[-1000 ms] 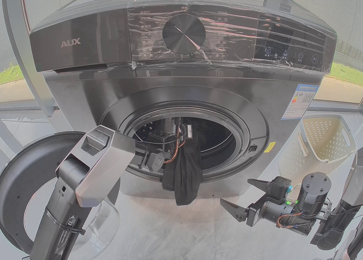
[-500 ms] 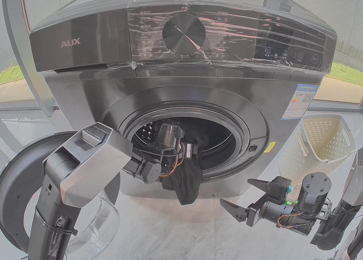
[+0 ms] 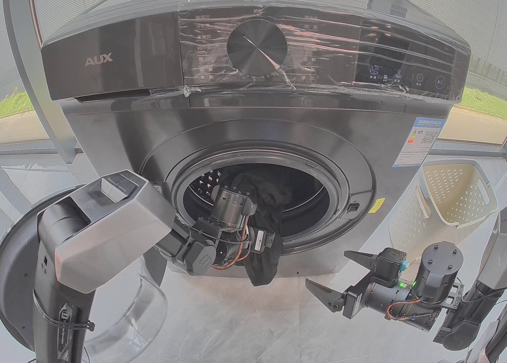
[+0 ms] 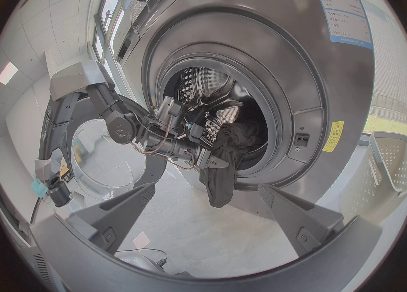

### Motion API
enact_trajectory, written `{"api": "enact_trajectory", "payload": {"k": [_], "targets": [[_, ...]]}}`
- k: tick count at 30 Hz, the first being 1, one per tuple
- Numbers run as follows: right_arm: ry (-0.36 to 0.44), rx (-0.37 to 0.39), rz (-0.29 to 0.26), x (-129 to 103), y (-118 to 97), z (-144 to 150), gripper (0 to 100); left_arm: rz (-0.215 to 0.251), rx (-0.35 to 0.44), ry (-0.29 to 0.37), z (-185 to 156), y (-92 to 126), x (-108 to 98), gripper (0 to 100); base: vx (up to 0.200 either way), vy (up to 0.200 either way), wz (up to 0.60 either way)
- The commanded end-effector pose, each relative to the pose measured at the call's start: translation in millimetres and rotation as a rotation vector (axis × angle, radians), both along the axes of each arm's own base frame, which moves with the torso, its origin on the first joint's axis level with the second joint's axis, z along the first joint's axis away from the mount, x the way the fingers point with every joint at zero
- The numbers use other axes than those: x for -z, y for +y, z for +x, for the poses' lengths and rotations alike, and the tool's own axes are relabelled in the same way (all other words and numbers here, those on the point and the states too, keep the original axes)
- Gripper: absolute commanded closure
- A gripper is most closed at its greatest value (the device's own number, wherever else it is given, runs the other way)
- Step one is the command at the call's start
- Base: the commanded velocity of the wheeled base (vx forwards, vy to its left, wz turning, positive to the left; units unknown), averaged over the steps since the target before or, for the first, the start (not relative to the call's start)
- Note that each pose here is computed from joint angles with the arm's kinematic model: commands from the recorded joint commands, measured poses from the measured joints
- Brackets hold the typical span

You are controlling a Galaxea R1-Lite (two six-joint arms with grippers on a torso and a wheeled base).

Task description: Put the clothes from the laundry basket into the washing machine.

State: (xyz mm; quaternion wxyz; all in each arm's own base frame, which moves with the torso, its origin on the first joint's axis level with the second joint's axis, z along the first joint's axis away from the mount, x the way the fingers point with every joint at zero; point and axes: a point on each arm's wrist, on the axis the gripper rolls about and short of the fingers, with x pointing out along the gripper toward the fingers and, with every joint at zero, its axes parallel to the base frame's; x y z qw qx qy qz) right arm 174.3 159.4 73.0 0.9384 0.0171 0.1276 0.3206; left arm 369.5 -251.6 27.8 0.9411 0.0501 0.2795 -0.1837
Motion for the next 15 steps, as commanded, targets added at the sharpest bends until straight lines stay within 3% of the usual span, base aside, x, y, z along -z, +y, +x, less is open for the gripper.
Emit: {"api": "enact_trajectory", "payload": {"k": [1,11,12,15], "targets": [[-0.001,-0.005,0.001,0,1,-1,0,0.007,-0.003,0.009,7,-2,15,0,0.000,0.000,0.00],[-0.003,-0.005,0.003,-1,1,-1,0,-0.022,-0.007,-0.023,21,-12,33,0,0.000,0.000,0.00],[-0.002,-0.004,0.002,-1,0,-1,0,-0.022,-0.007,-0.023,21,-12,33,100,0.000,0.000,0.00],[-0.003,-0.004,0.003,-1,1,-1,0,-0.030,-0.014,-0.026,23,-12,32,100,0.000,0.000,0.00]]}}
